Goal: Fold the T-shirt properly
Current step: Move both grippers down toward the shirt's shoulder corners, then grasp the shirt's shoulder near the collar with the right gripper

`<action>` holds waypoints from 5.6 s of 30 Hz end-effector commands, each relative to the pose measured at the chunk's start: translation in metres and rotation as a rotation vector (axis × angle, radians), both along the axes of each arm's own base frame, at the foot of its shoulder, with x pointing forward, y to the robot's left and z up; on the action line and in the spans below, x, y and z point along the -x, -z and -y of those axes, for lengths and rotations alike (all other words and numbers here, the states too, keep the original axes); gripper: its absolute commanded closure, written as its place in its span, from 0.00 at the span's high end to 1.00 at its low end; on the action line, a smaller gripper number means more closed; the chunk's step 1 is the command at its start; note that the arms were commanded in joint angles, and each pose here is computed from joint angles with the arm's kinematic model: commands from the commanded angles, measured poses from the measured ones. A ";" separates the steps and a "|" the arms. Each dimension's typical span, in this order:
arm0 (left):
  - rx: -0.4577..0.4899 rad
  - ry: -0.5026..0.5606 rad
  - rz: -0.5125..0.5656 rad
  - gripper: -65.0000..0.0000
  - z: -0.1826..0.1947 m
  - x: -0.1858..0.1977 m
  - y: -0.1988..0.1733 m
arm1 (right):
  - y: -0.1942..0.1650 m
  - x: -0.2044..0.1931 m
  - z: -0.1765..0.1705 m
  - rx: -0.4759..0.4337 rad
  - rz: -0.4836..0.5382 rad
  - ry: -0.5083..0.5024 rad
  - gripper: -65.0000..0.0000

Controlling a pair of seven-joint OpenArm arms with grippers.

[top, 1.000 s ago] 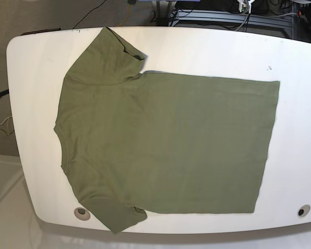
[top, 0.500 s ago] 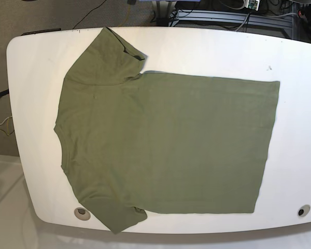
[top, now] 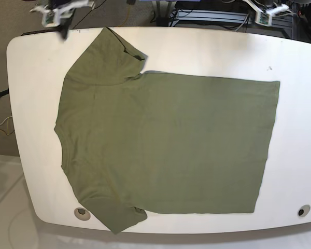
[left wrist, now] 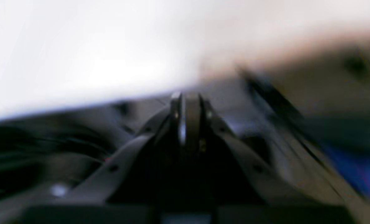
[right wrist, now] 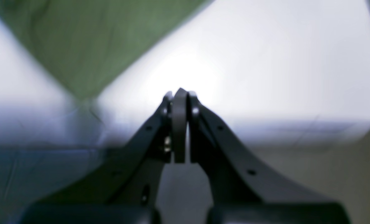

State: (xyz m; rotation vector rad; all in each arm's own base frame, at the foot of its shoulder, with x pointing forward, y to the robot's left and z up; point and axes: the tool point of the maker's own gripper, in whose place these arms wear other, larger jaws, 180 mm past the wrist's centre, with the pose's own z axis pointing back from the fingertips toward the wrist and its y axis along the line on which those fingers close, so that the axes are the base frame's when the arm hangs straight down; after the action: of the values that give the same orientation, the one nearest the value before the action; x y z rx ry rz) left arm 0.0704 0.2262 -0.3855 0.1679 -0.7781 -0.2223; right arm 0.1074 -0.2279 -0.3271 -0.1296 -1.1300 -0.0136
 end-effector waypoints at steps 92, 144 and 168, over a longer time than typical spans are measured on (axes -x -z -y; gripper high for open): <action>0.261 -0.398 0.268 0.37 -0.104 -0.107 -0.092 | 0.086 -0.087 0.008 -0.635 -0.183 0.060 0.32; 0.524 -0.489 0.083 0.42 -0.100 -0.107 -0.018 | 0.118 -0.065 -0.052 -0.723 -0.374 -0.075 0.26; 0.582 -0.505 0.054 0.56 -0.117 -0.121 0.011 | 0.112 -0.057 -0.065 -0.676 -0.381 -0.104 0.38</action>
State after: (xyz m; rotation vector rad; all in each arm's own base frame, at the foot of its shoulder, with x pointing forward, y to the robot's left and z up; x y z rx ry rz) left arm 0.1827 0.3429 -0.4070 -0.1764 -0.7702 0.5194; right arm 0.1764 -0.1623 -0.4283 0.5494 -0.7782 -0.3005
